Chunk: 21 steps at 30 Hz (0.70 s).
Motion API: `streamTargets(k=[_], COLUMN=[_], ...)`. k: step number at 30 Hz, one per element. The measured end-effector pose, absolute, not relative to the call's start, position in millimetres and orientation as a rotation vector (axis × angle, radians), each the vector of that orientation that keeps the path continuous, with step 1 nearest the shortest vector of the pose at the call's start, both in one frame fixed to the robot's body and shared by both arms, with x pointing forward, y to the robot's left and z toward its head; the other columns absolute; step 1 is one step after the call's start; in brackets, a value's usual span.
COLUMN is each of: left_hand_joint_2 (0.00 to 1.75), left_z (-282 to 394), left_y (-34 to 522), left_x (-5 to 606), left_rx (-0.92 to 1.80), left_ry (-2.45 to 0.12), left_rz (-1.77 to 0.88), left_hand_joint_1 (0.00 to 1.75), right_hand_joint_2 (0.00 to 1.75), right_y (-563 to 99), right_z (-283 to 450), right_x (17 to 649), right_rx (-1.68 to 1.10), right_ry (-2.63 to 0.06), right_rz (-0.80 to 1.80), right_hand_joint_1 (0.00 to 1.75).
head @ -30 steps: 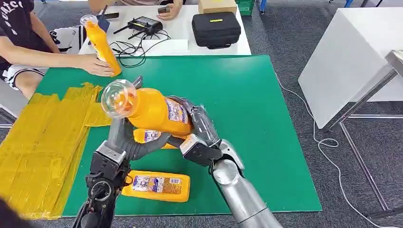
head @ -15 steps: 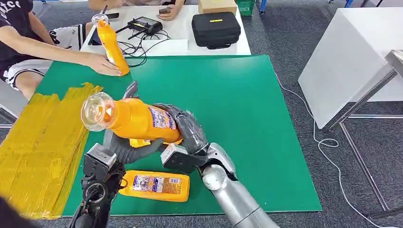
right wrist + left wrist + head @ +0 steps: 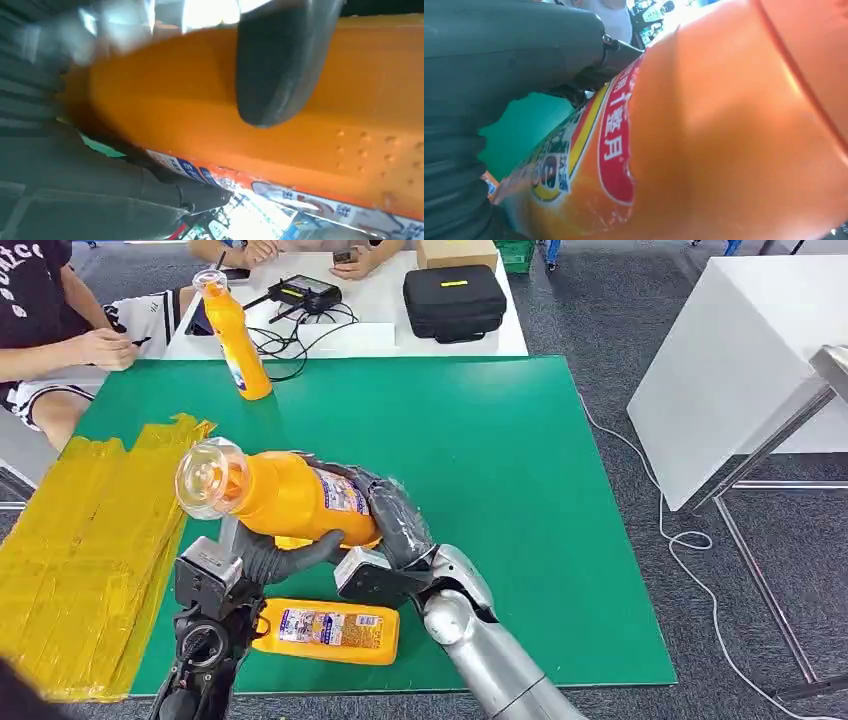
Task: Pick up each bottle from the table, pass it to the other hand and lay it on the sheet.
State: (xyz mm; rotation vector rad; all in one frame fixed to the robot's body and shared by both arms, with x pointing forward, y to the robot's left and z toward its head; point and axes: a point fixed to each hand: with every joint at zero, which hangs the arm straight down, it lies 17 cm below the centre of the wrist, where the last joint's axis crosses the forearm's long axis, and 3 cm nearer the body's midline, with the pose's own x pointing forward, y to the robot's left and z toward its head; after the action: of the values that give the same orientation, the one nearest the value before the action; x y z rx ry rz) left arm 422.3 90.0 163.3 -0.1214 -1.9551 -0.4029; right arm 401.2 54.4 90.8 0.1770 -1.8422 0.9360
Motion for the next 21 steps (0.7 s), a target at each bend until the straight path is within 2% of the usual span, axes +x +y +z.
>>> streamTargets(k=[3, 4, 5, 6, 21], left_hand_joint_2=[1.75, 1.75, 1.75, 1.75, 1.75], left_z=[163, 163, 164, 164, 177], left_y=[90, 90, 90, 90, 114], left_x=[423, 423, 423, 424, 441], left_rx=[-0.122, -0.122, -0.122, -0.122, -0.028], left_ry=[-1.953, -1.954, -1.955, -1.955, -1.981], left_rz=[-0.402, -0.403, -0.403, -0.403, -0.362], left_hand_joint_1=[1.75, 1.75, 1.75, 1.75, 1.75], right_hand_joint_2=[1.75, 1.75, 1.75, 1.75, 1.75], right_y=[53, 53, 52, 52, 46], right_z=[91, 91, 92, 93, 105], right_x=[401, 402, 402, 402, 398], right_rx=[0.172, 0.17, 0.168, 0.167, 0.153], right_ry=[-1.842, -1.844, -1.845, -1.848, -1.888], right_rz=[0.933, 0.932, 0.932, 0.931, 0.884], right_hand_joint_1=[1.75, 1.48, 0.16, 0.0, 0.0])
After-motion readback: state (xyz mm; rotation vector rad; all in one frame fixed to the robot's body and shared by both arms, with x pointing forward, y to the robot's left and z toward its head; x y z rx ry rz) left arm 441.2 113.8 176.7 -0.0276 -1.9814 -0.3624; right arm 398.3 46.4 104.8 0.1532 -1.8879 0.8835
